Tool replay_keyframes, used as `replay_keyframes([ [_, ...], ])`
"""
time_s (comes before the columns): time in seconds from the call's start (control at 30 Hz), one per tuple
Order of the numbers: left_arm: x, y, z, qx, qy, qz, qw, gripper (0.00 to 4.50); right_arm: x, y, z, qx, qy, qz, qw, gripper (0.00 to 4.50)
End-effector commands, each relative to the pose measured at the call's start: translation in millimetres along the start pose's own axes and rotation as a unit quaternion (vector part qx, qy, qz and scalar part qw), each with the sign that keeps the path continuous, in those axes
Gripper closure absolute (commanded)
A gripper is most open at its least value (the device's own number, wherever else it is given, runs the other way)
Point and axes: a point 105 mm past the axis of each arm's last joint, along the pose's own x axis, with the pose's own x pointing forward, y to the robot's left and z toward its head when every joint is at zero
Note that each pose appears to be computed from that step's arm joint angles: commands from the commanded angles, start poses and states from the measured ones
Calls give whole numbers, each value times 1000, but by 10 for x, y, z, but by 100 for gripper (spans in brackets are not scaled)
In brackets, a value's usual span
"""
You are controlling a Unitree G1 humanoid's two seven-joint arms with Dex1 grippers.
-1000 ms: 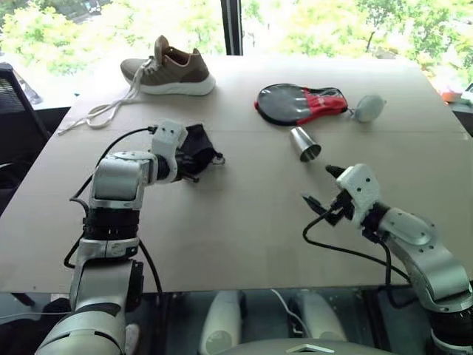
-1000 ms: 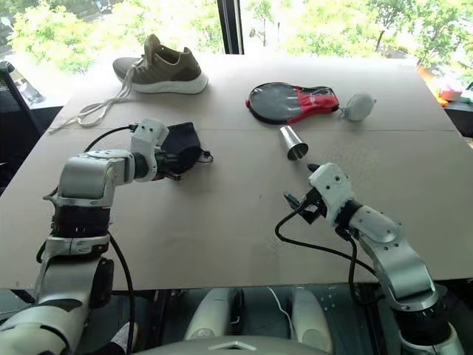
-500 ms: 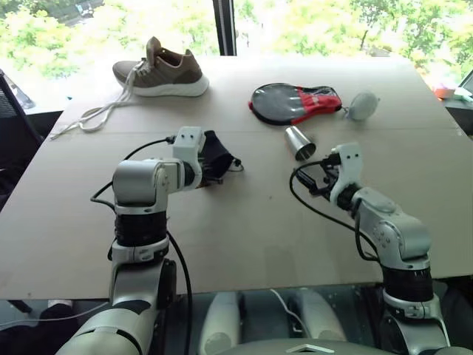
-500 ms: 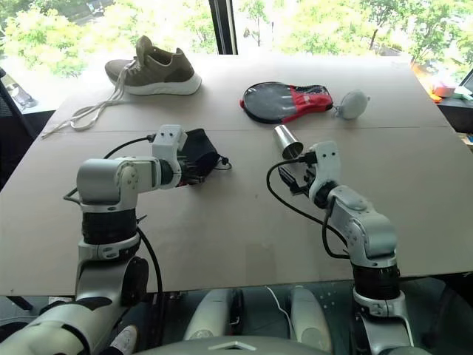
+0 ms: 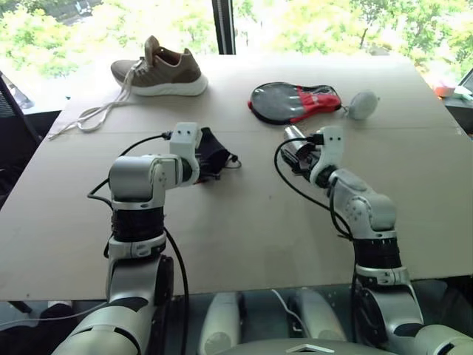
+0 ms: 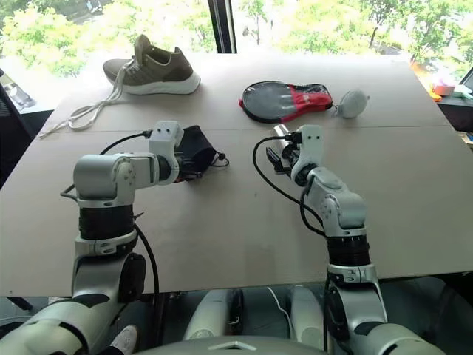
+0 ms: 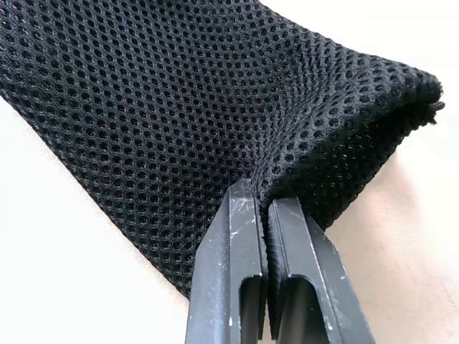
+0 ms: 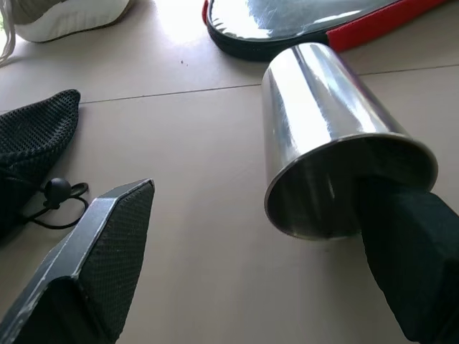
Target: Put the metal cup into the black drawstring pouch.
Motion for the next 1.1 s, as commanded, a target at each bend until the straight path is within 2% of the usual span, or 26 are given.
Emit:
replay_keyframes([
  [0.03,-89,52,156,9,-32,13,999,448,61,24,175,-5,-38,0,999,26],
  [0.1,-103,61,165,9,-34,14,999,450,99,26,187,-3,-43,-1,999,79],
  [0.27,-130,65,176,10,-37,17,999,450,172,52,191,-8,-48,8,999,331],
  [0.33,-133,59,173,9,-38,15,999,450,185,62,202,-12,-53,14,998,420],
  [0.37,-134,56,170,6,-38,12,999,450,189,71,205,-15,-55,18,998,447],
  [0.43,-132,49,165,0,-37,6,999,450,172,113,227,-25,-67,35,997,447],
  [0.5,-119,1,173,-30,-36,-17,999,450,69,251,247,-42,-77,91,992,447],
  [0.6,-84,-186,270,-103,-41,-87,990,450,-277,487,224,-69,-82,196,975,447],
  [0.8,-32,-434,276,-118,-10,-157,980,450,-627,765,148,-64,-69,273,957,447],
  [1.1,-45,-539,309,-98,-7,-193,976,450,-518,1041,26,-50,-58,302,950,447],
])
